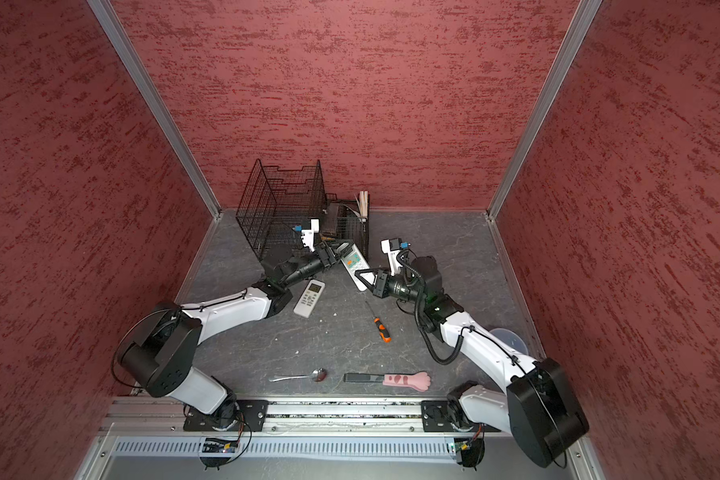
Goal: Unload the batteries from the remote control
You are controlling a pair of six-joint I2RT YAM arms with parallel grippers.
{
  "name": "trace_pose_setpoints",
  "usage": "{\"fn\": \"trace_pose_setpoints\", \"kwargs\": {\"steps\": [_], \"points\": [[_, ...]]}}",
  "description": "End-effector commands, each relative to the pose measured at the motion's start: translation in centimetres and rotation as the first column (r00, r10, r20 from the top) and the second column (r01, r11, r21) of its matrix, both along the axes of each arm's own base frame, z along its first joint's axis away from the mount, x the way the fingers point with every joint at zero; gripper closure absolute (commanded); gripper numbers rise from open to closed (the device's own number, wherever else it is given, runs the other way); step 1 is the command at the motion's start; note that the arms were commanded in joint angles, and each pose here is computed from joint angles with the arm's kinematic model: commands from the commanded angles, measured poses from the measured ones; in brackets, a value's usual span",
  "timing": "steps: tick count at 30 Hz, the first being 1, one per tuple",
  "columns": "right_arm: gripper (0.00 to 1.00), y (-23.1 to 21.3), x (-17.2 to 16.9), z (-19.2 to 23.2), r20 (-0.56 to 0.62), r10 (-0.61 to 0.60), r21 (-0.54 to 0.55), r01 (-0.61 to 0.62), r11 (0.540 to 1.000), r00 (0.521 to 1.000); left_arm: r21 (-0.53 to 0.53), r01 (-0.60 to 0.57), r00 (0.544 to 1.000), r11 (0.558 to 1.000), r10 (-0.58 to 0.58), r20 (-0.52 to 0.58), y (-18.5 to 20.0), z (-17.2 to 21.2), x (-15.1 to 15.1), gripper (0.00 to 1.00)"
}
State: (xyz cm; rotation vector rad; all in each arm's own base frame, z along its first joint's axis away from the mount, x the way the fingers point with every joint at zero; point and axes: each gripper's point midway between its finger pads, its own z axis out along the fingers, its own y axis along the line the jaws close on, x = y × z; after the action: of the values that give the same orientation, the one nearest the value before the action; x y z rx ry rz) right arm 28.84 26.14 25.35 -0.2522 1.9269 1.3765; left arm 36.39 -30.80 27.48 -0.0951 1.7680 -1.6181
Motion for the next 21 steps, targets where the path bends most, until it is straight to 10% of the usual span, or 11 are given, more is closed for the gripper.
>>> {"fn": "trace_pose_setpoints", "kwargs": {"steps": [1,21], "points": [[1.00,-0.6,0.4,1.6,0.069,-0.037,-0.058,0.041,0.997,0.997,0.027,-0.015,1.000,1.000,0.015,0.003,1.4,0.9,0.2,0.43],[1.00,-1.6,1.1,-1.3,0.215,-0.041,-0.457,0.138,0.879,0.976,0.385,0.112,0.880,0.916,0.089,-0.467,6.9,-3.0,-1.6,0.36]]}}
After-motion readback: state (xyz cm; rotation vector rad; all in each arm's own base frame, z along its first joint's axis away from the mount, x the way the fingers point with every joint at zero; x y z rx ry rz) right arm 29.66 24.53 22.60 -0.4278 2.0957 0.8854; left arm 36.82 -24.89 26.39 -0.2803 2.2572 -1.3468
